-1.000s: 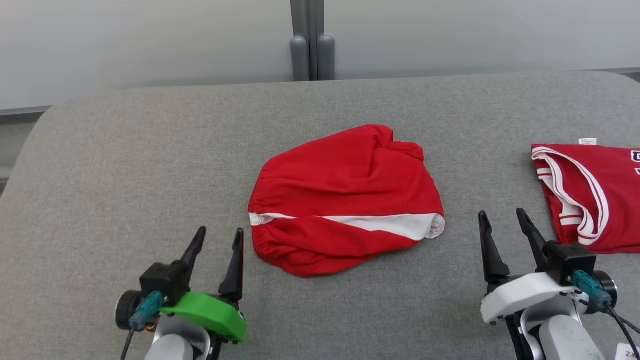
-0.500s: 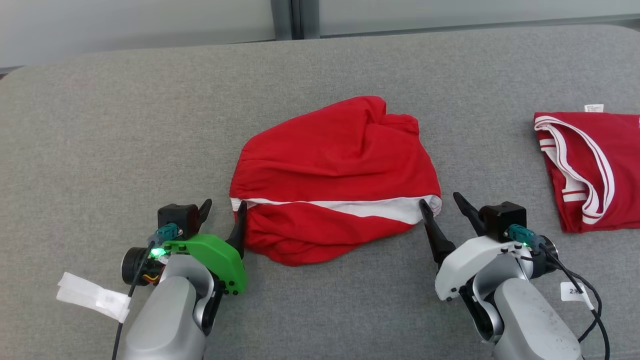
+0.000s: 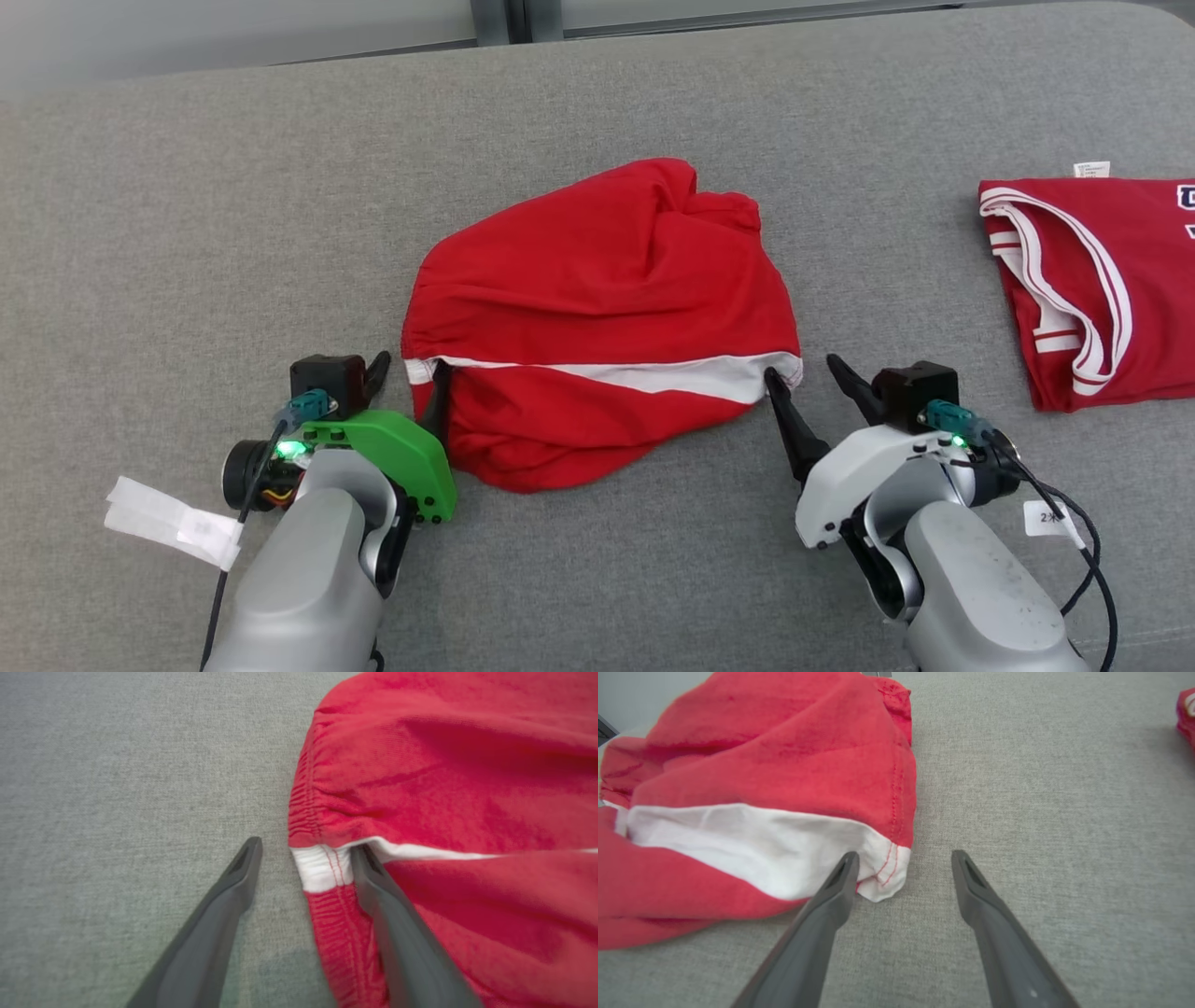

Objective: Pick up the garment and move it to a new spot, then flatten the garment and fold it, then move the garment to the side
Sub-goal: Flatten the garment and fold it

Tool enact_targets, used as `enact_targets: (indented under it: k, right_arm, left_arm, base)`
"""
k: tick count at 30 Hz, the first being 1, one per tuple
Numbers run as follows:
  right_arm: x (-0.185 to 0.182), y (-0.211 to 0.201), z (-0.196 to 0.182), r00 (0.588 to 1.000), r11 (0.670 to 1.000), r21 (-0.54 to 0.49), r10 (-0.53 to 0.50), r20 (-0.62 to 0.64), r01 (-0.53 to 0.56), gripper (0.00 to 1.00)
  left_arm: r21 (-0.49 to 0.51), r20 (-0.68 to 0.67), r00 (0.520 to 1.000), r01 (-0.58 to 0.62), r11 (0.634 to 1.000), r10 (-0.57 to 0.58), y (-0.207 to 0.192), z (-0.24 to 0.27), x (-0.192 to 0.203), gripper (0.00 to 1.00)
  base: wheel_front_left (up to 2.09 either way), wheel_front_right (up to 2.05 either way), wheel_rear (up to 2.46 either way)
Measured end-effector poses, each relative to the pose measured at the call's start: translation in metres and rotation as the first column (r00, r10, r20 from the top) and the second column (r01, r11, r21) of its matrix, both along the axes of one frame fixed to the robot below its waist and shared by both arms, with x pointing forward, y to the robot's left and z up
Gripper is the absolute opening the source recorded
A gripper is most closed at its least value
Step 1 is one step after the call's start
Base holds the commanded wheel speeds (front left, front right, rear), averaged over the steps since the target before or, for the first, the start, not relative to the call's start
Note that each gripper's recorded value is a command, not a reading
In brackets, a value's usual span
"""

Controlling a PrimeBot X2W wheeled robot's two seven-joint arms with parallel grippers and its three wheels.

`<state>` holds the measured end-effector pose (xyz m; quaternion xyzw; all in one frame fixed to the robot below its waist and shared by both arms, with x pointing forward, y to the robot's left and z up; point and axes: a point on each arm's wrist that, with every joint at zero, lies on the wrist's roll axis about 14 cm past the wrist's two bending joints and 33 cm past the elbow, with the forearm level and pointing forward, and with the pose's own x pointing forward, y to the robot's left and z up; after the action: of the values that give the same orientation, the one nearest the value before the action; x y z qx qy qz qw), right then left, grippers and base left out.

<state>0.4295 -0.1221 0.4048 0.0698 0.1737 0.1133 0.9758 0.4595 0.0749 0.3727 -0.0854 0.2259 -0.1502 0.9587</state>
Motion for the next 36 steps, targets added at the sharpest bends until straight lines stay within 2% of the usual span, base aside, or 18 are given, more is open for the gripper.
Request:
enact_targets:
  k: [1,7,15,16,17,19,28,36]
  right_arm:
    - [0.001,0.002,0.000,1.000,1.000,0.006,0.005,-0.005,-0.005,1.00]
    - [0.000,0.018,-0.008,0.997,0.998,0.055,0.039,-0.061,-0.036,1.00]
    - [0.001,0.038,-0.004,0.996,0.991,0.114,0.079,-0.041,-0.074,1.00]
    - [0.003,0.039,-0.002,0.996,0.990,0.118,0.079,-0.031,-0.075,0.97]
    - [0.004,0.040,0.001,0.997,0.990,0.122,0.080,-0.018,-0.077,0.47]
    - [0.006,0.042,0.005,0.996,0.989,0.123,0.087,0.004,-0.086,0.00]
    - [0.020,0.031,0.041,0.986,0.987,0.144,0.050,0.160,-0.073,0.00]
    - [0.024,0.017,0.091,0.948,0.986,0.152,0.018,0.318,-0.070,0.00]
  left_arm:
    - [0.004,-0.003,1.000,0.004,1.000,-0.004,0.000,-0.001,0.000,0.00]
    - [0.010,-0.016,1.000,0.018,1.000,-0.017,-0.002,-0.005,0.000,0.00]
    - [0.002,-0.014,1.000,0.018,1.000,-0.018,-0.001,-0.005,0.000,0.00]
    - [0.001,-0.013,1.000,0.020,1.000,-0.020,-0.001,-0.005,0.000,0.00]
    - [0.001,-0.011,1.000,0.021,1.000,-0.021,-0.002,-0.005,0.000,0.00]
    - [0.002,-0.007,1.000,0.027,1.000,-0.026,-0.003,-0.005,0.001,0.00]
    - [-0.054,0.071,0.997,0.045,0.998,-0.041,-0.017,0.018,0.010,0.00]
    - [-0.229,0.288,0.957,0.051,0.972,0.017,-0.031,0.099,0.031,0.00]
  base:
    - [0.00,0.00,0.00]
    - [0.00,0.00,0.00]
    - [0.00,0.00,0.00]
    - [0.00,0.00,0.00]
    - [0.00,0.00,0.00]
    - [0.00,0.00,0.00]
    - [0.00,0.00,0.00]
    - [0.00,0.00,0.00]
